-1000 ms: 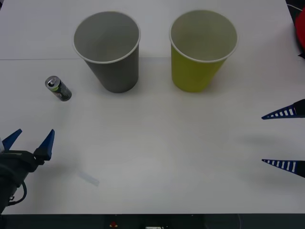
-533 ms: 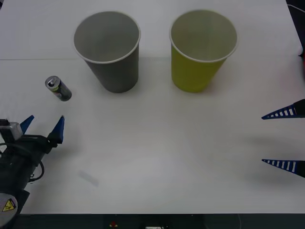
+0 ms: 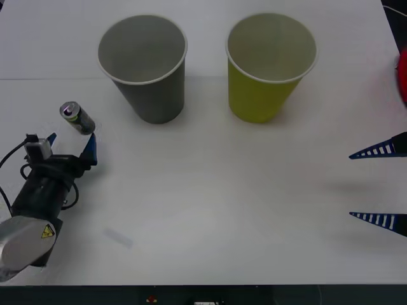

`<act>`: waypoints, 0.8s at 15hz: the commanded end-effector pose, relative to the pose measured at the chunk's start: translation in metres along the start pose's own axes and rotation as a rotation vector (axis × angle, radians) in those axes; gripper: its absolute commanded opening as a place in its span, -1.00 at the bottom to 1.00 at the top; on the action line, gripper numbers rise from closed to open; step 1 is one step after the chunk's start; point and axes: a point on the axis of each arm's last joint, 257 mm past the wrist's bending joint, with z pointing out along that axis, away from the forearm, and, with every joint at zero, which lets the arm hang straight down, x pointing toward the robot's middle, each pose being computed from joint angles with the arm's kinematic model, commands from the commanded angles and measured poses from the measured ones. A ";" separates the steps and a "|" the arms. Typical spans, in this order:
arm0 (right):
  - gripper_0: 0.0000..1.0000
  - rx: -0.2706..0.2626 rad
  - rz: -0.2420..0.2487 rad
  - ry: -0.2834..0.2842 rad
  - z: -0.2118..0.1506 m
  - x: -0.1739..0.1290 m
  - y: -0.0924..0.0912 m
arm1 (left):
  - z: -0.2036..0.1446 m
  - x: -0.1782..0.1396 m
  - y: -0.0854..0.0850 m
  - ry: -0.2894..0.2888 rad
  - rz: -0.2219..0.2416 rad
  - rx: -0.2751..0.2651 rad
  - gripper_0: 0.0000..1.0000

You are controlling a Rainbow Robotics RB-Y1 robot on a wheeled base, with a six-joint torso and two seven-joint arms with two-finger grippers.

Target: Put the can into the green bin and the plastic bottle into the gray bin

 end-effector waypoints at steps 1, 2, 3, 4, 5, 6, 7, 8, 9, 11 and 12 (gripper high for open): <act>1.00 0.000 0.000 0.000 0.000 0.000 0.000 | 0.017 -0.001 -0.006 0.007 -0.008 -0.003 1.00; 1.00 0.000 0.000 0.000 0.000 0.000 0.000 | 0.023 -0.003 -0.007 0.001 -0.011 -0.009 1.00; 1.00 0.000 0.000 0.000 0.000 0.000 0.000 | 0.028 -0.002 -0.011 0.006 -0.017 -0.006 1.00; 1.00 0.000 0.000 0.000 0.000 0.000 0.000 | 0.033 -0.003 -0.014 0.010 -0.021 -0.004 1.00; 1.00 0.000 0.000 0.000 0.000 0.000 0.000 | 0.039 -0.005 -0.015 0.006 -0.025 -0.010 1.00; 1.00 0.000 0.000 0.000 0.000 0.000 0.000 | 0.044 -0.004 -0.017 0.012 -0.025 -0.010 1.00; 1.00 0.000 0.000 0.000 0.000 0.000 0.000 | 0.049 -0.005 -0.018 0.018 -0.034 -0.015 1.00; 1.00 0.000 0.000 0.000 0.000 0.000 0.000 | 0.053 -0.006 -0.019 0.021 -0.041 -0.020 1.00; 1.00 0.000 0.000 0.000 0.000 0.000 0.000 | 0.057 -0.007 -0.020 0.026 -0.043 -0.025 1.00; 1.00 0.000 0.000 0.000 0.000 0.000 0.000 | 0.061 -0.010 -0.019 0.028 -0.055 -0.042 1.00; 1.00 0.000 0.000 0.000 0.000 0.000 0.000 | 0.066 -0.009 -0.024 0.044 -0.064 -0.030 1.00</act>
